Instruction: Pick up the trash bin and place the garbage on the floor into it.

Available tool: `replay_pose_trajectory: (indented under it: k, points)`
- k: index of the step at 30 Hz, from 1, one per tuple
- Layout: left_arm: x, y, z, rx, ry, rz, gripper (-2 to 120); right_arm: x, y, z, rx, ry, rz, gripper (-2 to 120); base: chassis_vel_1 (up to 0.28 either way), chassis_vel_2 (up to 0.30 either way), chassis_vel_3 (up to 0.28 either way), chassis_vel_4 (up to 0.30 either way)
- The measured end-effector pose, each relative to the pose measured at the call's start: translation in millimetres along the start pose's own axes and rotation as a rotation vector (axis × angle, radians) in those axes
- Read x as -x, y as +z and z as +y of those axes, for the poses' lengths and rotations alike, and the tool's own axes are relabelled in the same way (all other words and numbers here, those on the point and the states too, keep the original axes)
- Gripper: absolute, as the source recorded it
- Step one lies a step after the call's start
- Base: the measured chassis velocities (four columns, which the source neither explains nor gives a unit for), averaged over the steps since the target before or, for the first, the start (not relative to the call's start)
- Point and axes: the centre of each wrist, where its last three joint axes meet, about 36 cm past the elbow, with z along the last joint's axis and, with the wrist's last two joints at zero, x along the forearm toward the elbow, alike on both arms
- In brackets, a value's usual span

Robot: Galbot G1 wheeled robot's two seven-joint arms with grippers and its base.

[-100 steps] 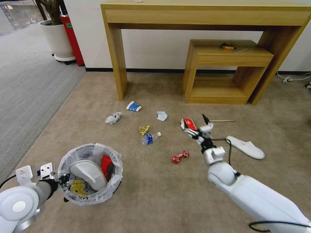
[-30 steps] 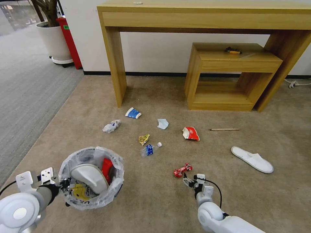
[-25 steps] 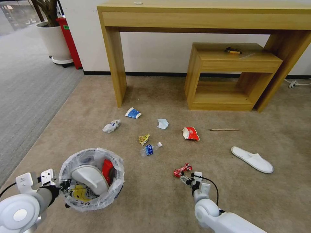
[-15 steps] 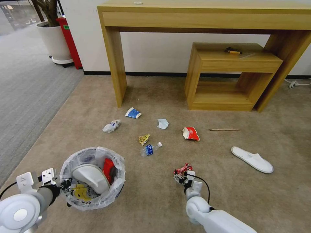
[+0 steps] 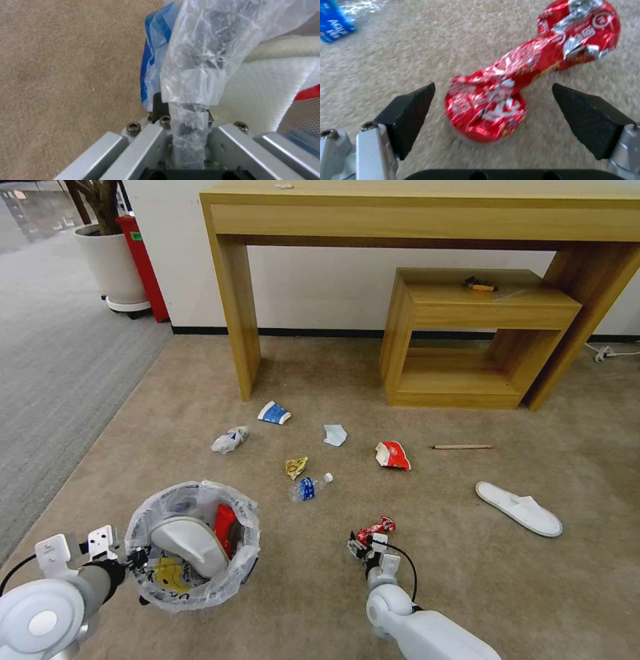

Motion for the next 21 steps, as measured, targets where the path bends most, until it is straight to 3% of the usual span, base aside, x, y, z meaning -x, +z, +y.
replay_pose_trajectory:
  k: [7, 9, 17, 21]
  points:
    - [0.0, -0.5, -0.1, 0.001, 0.001, -0.001, 0, 8.4, -4.8, -3.1, -0.007, 0.002, -0.012, 87, 0.0, 0.0, 0.0, 0.0]
    - [0.0, -0.8, -0.5, 0.002, 0.003, -0.002, 0, 13.5, -7.4, -2.4, -0.009, 0.004, -0.017, 72, 0.0, 0.0, 0.0, 0.0]
    - [1.5, -1.6, -1.2, 0.005, 0.005, -0.002, 0, 22.6, -9.7, 2.4, -0.016, 0.001, -0.032, 51, 0.0, 0.0, 0.0, 0.0]
    - [1.5, -1.4, -1.5, 0.005, 0.006, -0.001, 0, 23.8, -9.0, 2.3, -0.023, 0.001, -0.039, 31, 0.0, 0.0, 0.0, 0.0]
